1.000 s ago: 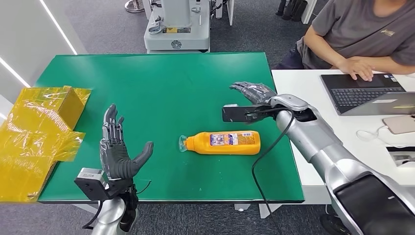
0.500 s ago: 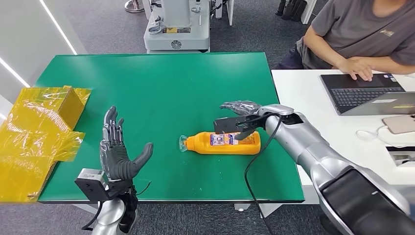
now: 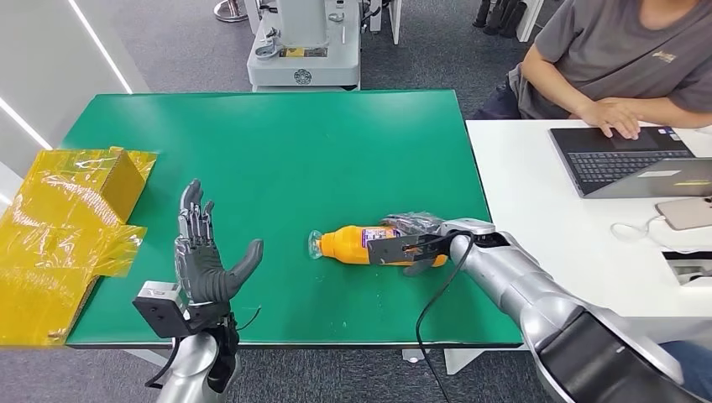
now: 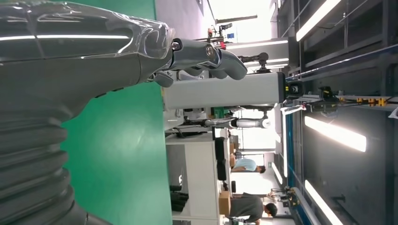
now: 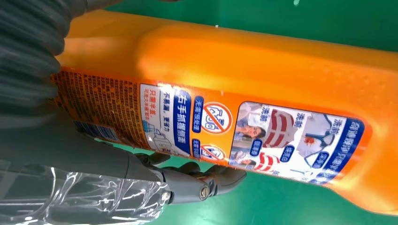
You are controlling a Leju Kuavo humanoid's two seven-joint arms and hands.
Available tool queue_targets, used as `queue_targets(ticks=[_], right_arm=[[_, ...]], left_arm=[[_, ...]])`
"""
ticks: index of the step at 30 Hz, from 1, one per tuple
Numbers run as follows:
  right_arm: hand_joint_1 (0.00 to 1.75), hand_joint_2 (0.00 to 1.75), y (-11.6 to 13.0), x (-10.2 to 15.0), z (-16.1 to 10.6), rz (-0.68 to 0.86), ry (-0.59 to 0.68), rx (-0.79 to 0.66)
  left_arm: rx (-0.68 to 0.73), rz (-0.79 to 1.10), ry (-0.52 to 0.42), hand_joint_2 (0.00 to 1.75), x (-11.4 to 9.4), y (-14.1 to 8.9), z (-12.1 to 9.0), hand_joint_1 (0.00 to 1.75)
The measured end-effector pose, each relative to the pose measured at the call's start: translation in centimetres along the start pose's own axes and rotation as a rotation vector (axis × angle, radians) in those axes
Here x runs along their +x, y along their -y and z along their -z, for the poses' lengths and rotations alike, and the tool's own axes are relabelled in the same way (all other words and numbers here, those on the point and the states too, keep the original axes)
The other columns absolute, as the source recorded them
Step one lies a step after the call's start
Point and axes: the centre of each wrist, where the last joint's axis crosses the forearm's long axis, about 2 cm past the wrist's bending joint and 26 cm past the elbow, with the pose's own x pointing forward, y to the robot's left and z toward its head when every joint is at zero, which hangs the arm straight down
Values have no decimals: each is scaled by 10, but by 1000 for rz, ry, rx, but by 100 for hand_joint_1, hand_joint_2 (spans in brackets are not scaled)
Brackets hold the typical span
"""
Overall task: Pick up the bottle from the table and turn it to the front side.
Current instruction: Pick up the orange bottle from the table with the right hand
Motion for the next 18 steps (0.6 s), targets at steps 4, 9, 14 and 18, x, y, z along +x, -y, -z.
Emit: queue_targets(ticks=[4,9,14,18], right_arm=[[0,175,-2,-2,-1,3,-15,-1],[0,175,-5,-6,-2,-2,-44,-2],[0,175,-14,-11,-3,-1,-59,-8],[0,175,-17,-13,-4,-7,-73,-16]], left_arm=[[-6,-4,-1,175,-2,1,3,0],[-7,-9,-5,175,-4,2,3,0],[-8,-13,-4,175,-6,2,4,0],[-8,-13,-8,175,-6,2,3,0]])
